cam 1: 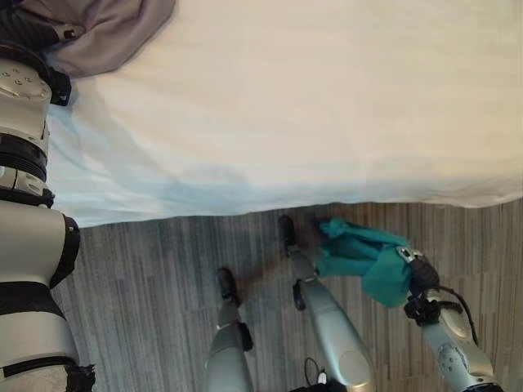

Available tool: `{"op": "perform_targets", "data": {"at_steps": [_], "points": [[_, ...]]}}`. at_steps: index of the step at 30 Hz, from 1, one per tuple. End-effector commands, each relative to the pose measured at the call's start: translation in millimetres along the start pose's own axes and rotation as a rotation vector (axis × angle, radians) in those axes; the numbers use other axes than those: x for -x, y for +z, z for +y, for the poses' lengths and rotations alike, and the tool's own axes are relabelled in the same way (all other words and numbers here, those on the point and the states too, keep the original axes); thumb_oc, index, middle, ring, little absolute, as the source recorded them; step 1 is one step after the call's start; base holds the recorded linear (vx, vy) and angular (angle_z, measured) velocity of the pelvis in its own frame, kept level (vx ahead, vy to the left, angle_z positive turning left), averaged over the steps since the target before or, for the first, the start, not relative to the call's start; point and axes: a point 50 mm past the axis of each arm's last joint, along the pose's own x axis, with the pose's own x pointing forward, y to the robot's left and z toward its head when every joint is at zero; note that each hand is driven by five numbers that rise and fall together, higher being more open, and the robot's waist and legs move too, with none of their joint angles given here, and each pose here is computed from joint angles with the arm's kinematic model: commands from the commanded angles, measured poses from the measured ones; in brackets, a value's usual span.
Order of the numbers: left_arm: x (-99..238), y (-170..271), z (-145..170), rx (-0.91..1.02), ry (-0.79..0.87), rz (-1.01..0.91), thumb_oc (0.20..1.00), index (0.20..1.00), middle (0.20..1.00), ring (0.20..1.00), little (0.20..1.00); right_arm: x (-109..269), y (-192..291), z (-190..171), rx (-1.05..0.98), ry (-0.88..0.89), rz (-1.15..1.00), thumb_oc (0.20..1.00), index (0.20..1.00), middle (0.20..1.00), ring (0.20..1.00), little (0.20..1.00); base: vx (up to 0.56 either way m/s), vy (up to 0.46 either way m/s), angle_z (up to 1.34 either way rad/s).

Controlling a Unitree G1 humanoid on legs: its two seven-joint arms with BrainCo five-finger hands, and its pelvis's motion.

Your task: Pick up bed clothes into laundry basket.

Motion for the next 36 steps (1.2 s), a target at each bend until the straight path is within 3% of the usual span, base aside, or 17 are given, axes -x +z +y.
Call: {"op": "perform_targets", "data": {"at_steps": [1, 5, 7, 8, 10, 11, 15, 18, 24, 29, 31, 34, 36], "points": [[8, -34, -14, -0.083, -0.114, 0.074, 0.2, 0.2, 0.2, 0.2, 0.2, 6, 9, -5, 0.002, 0.018, -0.053, 0.2, 0.2, 0.2, 0.2, 0.2, 0.01, 0.017, -0.09], [28, -44, -51, 0.137, -0.182, 0.013, 0.2, 0.2, 0.2, 0.2, 0.2, 4, 12, -12, 0.008, -0.019, -0.064, 0.2, 0.2, 0.2, 0.2, 0.2, 0.03, 0.015, -0.05], [57, -62, -80, 0.383, -0.265, -0.001, 0.2, 0.2, 0.2, 0.2, 0.2, 2, 17, -19, 0.015, -0.073, -0.085, 0.2, 0.2, 0.2, 0.2, 0.2, 0.15, 0.021, -0.07], [92, -88, -98, 0.495, -0.317, 0.024, 0.2, 0.2, 0.2, 0.2, 0.2, 4, 19, -31, 0.034, -0.141, -0.092, 0.2, 0.2, 0.2, 0.2, 0.2, 0.13, 0.016, -0.03], [112, -104, -107, 0.553, -0.338, 0.07, 0.2, 0.2, 0.2, 0.2, 0.2, 5, 21, -38, 0.032, -0.181, -0.103, 0.2, 0.2, 0.2, 0.2, 0.2, 0.21, 0.03, 0.09], [173, -144, -130, 0.691, -0.397, 0.209, 0.2, 0.2, 0.2, 0.2, 0.2, 7, 29, -51, 0.028, -0.256, -0.142, 0.2, 0.2, 0.2, 0.2, 0.2, 0.25, 0.032, 0.23], [214, -168, -136, 0.802, -0.413, 0.327, 0.2, 0.2, 0.2, 0.2, 0.2, 6, 40, -55, 0.033, -0.27, -0.186, 0.2, 0.2, 0.2, 0.2, 0.2, 0.13, 0.006, 0.27], [268, -194, -133, 0.916, -0.385, 0.472, 0.2, 0.2, 0.2, 0.2, 0.2, 6, 45, -57, 0.05, -0.271, -0.204, 0.2, 0.2, 0.2, 0.2, 0.2, 0.1, -0.015, 0.2], [304, -200, -116, 1.175, -0.138, 0.545, 0.2, 0.2, 0.2, 0.2, 0.2, 5, 41, -48, 0.015, -0.238, -0.203, 0.2, 0.2, 0.2, 0.2, 0.2, 0.05, -0.036, 0.31], [306, -181, -126, 1.253, -0.235, 0.503, 0.2, 0.2, 0.2, 0.2, 0.2, 2, 41, -34, -0.01, -0.168, -0.209, 0.2, 0.2, 0.2, 0.2, 0.2, 0.03, -0.01, 0.28], [302, -152, -132, 1.275, -0.341, 0.402, 0.2, 0.2, 0.2, 0.2, 0.2, 2, 43, -23, -0.02, -0.117, -0.223, 0.2, 0.2, 0.2, 0.2, 0.2, 0.0, -0.006, 0.12], [291, -125, -120, 1.374, -0.351, 0.259, 0.2, 0.2, 0.2, 0.2, 0.2, 3, 44, -17, -0.055, -0.096, -0.247, 0.2, 0.2, 0.2, 0.2, 0.2, 0.0, -0.006, 0.04], [280, -111, -95, 1.374, -0.295, 0.11, 0.2, 0.2, 0.2, 0.2, 0.2, 8, 42, -14, -0.067, -0.081, -0.247, 0.2, 0.2, 0.2, 0.2, 0.2, 0.0, -0.021, -0.02]]}}
